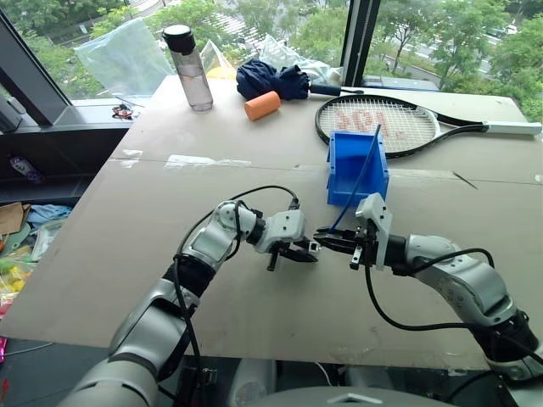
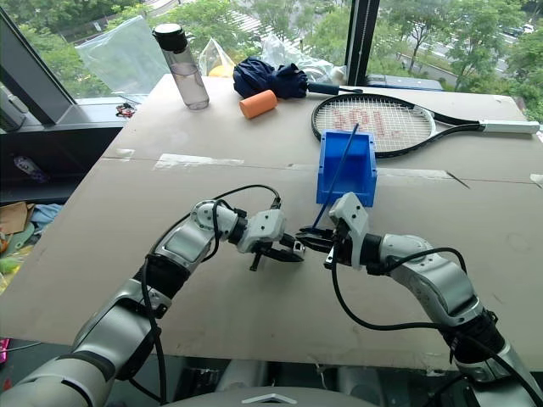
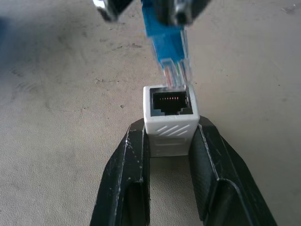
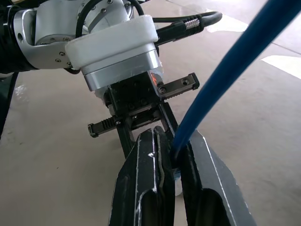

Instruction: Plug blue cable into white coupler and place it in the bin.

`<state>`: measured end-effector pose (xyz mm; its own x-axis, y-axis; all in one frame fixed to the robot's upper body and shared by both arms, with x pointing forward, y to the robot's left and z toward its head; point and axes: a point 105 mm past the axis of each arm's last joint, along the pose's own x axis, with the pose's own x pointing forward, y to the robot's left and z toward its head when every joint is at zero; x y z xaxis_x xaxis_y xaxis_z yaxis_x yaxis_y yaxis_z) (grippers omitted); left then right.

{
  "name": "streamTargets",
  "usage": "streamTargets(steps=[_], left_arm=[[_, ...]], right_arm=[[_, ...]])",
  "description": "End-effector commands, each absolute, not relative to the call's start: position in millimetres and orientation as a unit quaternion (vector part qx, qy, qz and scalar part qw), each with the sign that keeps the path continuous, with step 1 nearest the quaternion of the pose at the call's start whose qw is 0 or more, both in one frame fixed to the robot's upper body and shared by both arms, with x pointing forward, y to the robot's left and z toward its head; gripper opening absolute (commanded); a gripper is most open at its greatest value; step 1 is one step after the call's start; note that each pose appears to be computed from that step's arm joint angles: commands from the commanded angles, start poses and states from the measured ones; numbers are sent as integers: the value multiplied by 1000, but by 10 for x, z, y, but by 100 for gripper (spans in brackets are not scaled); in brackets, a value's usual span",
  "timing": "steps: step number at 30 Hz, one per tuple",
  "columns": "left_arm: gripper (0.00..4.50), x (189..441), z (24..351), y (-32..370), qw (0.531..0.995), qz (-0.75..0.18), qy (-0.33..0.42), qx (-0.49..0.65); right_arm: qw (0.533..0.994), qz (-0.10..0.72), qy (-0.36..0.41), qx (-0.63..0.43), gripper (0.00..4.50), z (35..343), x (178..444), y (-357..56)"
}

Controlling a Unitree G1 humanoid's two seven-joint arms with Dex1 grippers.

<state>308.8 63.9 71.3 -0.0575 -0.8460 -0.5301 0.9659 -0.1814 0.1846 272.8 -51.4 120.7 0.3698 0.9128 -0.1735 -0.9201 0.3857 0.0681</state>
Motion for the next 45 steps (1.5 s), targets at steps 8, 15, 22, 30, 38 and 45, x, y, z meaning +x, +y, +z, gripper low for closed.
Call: streamTargets(steps=[8,15,22,30,38,45], left_arm=[[53,3099,719,619,621,-723,111,282],[53,3105,747,619,620,-723,108,284],[53,3098,772,585,623,-722,103,281],[311,2954,1198,866,702,-685,90,171],[447,2590,1616,1142,826,-557,33,81],[450,2589,1647,1105,856,-512,11,73]], right_arm=[[812,563,119,-98,0,976,2765,-496],[786,571,135,-196,0,827,2784,-551],[753,592,170,-233,0,575,2727,-528],[851,520,52,-58,0,1330,2898,-716],[912,407,34,36,0,2142,3517,-1280],[919,378,105,48,80,2160,4197,-1331]])
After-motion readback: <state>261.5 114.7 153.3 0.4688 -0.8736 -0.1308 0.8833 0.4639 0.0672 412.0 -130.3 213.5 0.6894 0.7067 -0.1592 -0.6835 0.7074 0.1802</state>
